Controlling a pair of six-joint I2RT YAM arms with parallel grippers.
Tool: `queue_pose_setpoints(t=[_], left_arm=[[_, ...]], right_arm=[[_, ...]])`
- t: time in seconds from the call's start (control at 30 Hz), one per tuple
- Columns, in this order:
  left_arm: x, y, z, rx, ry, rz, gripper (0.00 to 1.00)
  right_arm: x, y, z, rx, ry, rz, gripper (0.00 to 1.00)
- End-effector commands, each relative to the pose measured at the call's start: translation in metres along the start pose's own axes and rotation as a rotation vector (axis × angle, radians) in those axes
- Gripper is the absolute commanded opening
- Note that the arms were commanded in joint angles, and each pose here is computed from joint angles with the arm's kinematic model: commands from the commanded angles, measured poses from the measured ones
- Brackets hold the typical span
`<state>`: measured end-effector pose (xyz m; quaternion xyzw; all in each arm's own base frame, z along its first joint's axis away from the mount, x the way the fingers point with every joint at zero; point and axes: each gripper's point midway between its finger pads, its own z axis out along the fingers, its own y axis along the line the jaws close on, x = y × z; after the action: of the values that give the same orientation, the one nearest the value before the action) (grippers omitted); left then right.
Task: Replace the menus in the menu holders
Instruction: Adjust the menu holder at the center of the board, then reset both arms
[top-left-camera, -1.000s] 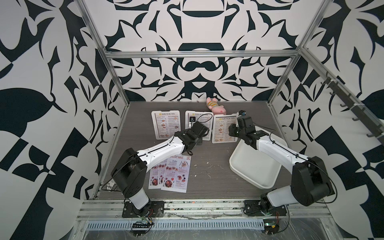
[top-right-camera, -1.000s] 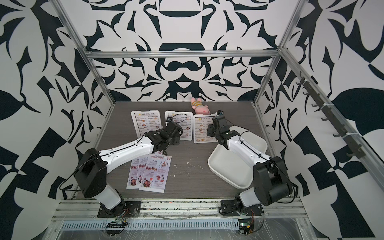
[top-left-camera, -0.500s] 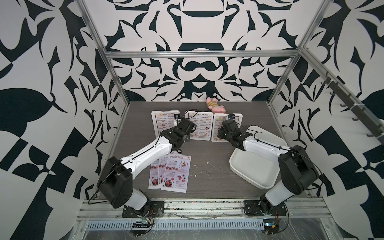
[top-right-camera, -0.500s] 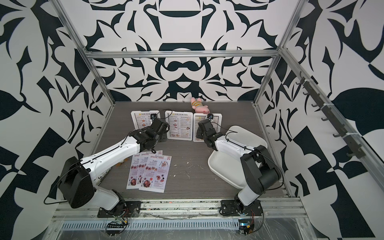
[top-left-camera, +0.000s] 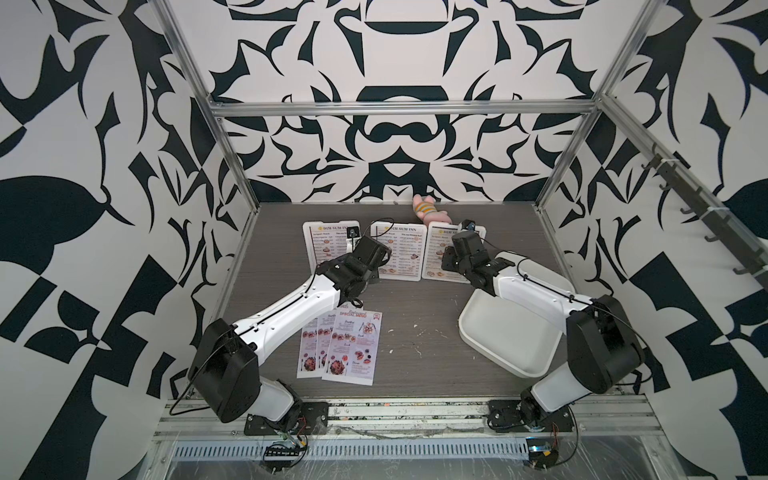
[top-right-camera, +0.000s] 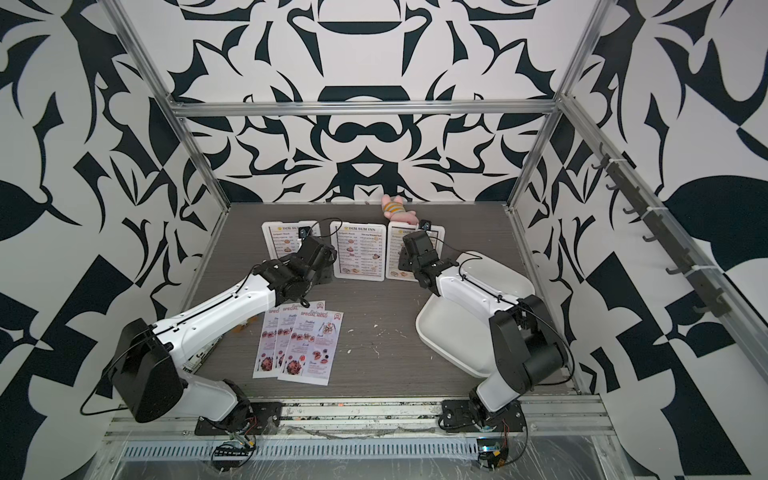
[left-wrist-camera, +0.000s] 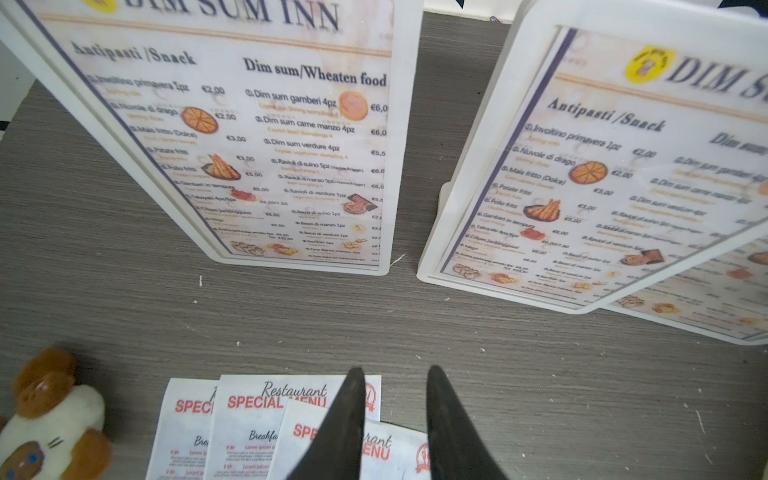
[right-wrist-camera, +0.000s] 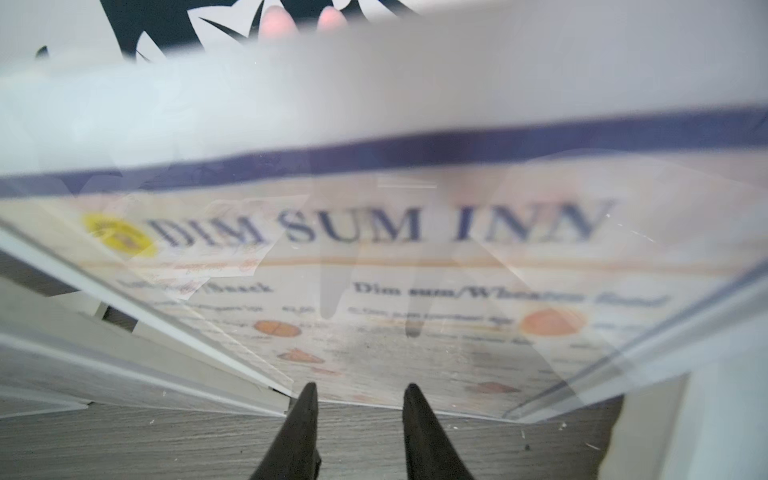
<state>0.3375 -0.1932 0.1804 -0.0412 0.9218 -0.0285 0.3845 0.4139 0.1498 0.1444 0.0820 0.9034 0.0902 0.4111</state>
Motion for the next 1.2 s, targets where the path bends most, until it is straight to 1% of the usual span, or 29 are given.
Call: queue_pose_setpoints(t=[0.0, 0.07, 0.1, 0.23, 0.33, 0.4, 0.43, 0.5, 0.53, 0.57, 0.6, 0.63, 0.7, 0.73, 0.8, 0.83, 0.87, 0.9, 0.93, 1.0, 1.03, 1.1, 1.13, 1.17], left_arm=[[-0.001, 0.002, -0.005, 0.008, 0.011, 0.010, 0.29], [-0.002, 0.001, -0.007, 0.011, 0.009, 0.008, 0.28], [-0.002, 0.001, -0.007, 0.014, 0.009, 0.007, 0.29], [-0.007, 0.003, -0.012, 0.008, -0.004, 0.016, 0.29], [-0.012, 0.009, -0.014, -0.015, -0.024, 0.039, 0.31], [-0.017, 0.016, -0.013, -0.025, -0.026, 0.047, 0.36], [-0.020, 0.019, -0.012, -0.028, -0.026, 0.051, 0.42], [-0.029, 0.034, -0.012, -0.054, -0.030, 0.055, 0.65], [-0.035, 0.043, -0.013, -0.076, -0.038, 0.062, 0.74], [-0.040, 0.053, -0.015, -0.102, -0.050, 0.064, 0.83], [-0.045, 0.068, -0.017, -0.147, -0.069, 0.055, 1.00], [-0.049, 0.084, -0.018, -0.190, -0.083, 0.042, 0.99], [-0.052, 0.129, -0.013, -0.287, -0.111, -0.011, 0.99], [-0.051, 0.159, -0.007, -0.340, -0.120, -0.073, 0.99], [-0.042, 0.209, 0.009, -0.399, -0.127, -0.183, 0.99], [-0.036, 0.230, 0.016, -0.431, -0.144, -0.220, 0.99], [-0.029, 0.245, 0.022, -0.474, -0.169, -0.224, 0.99], [-0.027, 0.257, 0.026, -0.524, -0.231, -0.205, 0.99], [-0.024, 0.262, 0.029, -0.547, -0.267, -0.155, 1.00], [-0.010, 0.263, 0.043, -0.552, -0.259, -0.118, 0.99], [-0.004, 0.264, 0.049, -0.551, -0.254, -0.103, 0.99], [0.001, 0.258, 0.059, -0.496, -0.298, -0.080, 0.98], [0.004, 0.254, 0.065, -0.457, -0.325, -0.074, 0.99], [-0.002, 0.247, 0.069, -0.403, -0.380, -0.064, 0.99]], right_arm=[[-0.013, -0.017, -0.004, 0.013, -0.010, -0.025, 0.33], [-0.019, -0.023, 0.000, 0.018, -0.017, -0.030, 0.33], [-0.019, -0.020, 0.003, -0.018, -0.003, -0.031, 0.33], [-0.028, -0.016, 0.001, -0.040, -0.016, -0.045, 0.35], [-0.032, -0.015, -0.013, -0.053, -0.017, -0.051, 0.36], [-0.031, -0.017, -0.026, -0.053, -0.014, -0.056, 0.40], [-0.027, -0.021, -0.031, -0.045, -0.005, -0.060, 0.46], [-0.018, -0.031, -0.043, -0.023, 0.002, -0.077, 0.64], [-0.015, -0.041, -0.048, 0.011, -0.010, -0.094, 0.80], [-0.014, -0.053, -0.052, 0.062, -0.030, -0.109, 0.88], [-0.013, -0.063, -0.058, 0.100, -0.046, -0.128, 0.95], [-0.011, -0.069, -0.062, 0.112, -0.061, -0.146, 0.99], [-0.012, -0.084, -0.068, 0.134, -0.106, -0.158, 0.99], [-0.009, -0.095, -0.067, 0.147, -0.135, -0.180, 0.99], [-0.003, -0.113, -0.062, 0.174, -0.193, -0.239, 0.99], [0.004, -0.122, -0.059, 0.204, -0.218, -0.279, 0.99], [0.003, -0.127, -0.059, 0.225, -0.263, -0.300, 0.99], [0.009, -0.133, -0.057, 0.241, -0.290, -0.312, 0.99], [0.015, -0.138, -0.054, 0.244, -0.310, -0.298, 0.99], [0.023, -0.144, -0.050, 0.225, -0.338, -0.279, 0.99], [0.024, -0.147, -0.048, 0.229, -0.378, -0.267, 0.99], [0.028, -0.148, -0.039, 0.215, -0.397, -0.260, 0.99], [0.026, -0.147, -0.034, 0.216, -0.406, -0.272, 0.99], [0.025, -0.145, -0.030, 0.208, -0.400, -0.282, 0.99]])
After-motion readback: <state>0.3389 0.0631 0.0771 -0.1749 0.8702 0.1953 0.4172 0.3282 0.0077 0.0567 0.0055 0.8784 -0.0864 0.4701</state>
